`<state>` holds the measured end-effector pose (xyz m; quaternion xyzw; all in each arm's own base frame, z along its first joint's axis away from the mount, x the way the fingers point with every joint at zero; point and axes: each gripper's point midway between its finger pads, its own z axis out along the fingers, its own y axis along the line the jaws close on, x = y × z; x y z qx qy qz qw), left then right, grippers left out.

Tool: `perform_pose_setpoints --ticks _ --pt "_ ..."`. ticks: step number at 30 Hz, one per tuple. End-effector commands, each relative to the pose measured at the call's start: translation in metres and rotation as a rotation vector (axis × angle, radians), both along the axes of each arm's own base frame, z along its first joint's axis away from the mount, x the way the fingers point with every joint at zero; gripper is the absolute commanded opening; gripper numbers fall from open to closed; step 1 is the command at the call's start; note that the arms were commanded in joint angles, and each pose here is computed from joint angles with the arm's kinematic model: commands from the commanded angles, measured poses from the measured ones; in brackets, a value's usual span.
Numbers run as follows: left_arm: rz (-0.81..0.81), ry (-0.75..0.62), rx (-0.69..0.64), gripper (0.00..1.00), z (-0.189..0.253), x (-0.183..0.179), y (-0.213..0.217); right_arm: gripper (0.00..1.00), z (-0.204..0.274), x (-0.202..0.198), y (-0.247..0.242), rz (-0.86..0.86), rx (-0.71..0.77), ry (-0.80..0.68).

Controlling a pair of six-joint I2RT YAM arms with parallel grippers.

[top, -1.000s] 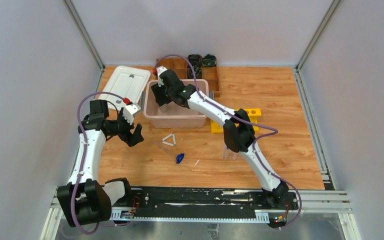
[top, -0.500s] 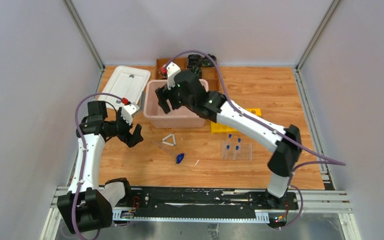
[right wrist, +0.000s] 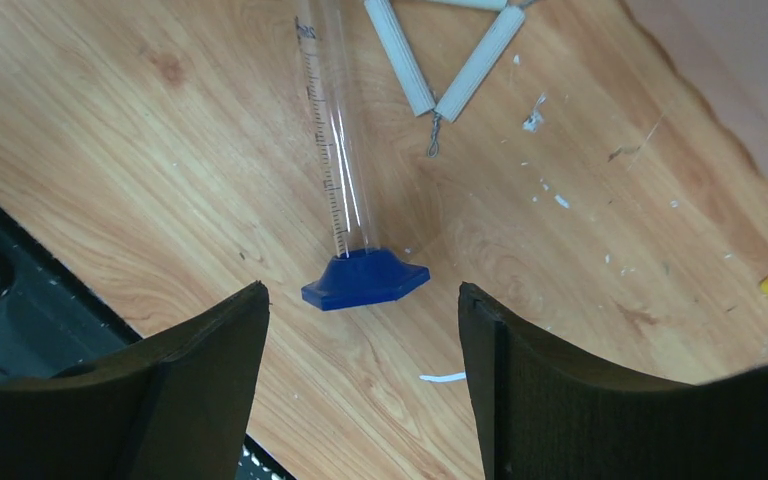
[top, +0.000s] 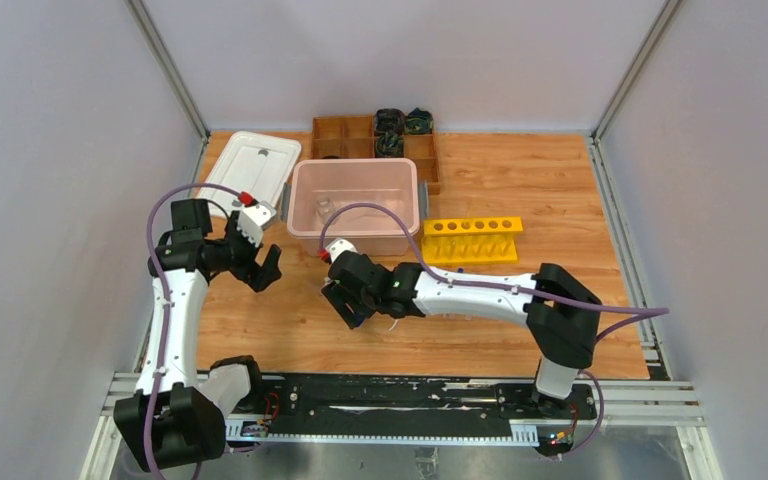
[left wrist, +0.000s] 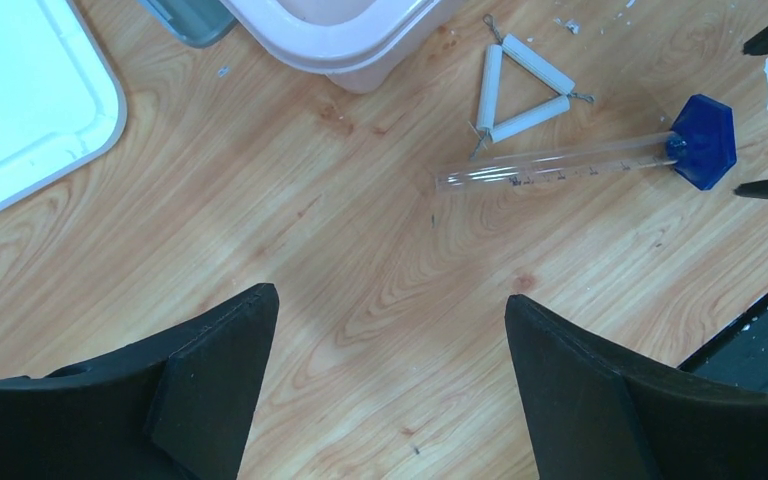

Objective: Organize the chemistry lab equipment

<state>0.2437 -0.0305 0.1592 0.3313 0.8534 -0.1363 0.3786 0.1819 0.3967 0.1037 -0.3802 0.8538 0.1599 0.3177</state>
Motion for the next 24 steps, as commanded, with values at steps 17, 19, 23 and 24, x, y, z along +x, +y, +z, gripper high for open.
perform_pose_setpoints --ticks 17,19,23,24 --pt "0.007 -0.025 0.021 0.90 0.013 -0.003 0.003 0.49 -0.054 -0.008 0.003 -0.090 -0.100 0.015" --pt "0.009 -0.024 0.019 0.90 0.013 -0.003 0.003 0.42 -0.051 -0.008 0.001 -0.095 -0.092 0.009" --pt "0.012 -0.025 0.017 0.90 0.014 -0.003 0.003 0.27 -0.047 -0.007 -0.002 -0.102 -0.084 -0.005" --pt "0.013 -0.025 0.015 0.90 0.014 -0.003 0.003 0.24 -0.047 -0.007 -0.003 -0.102 -0.085 -0.006"
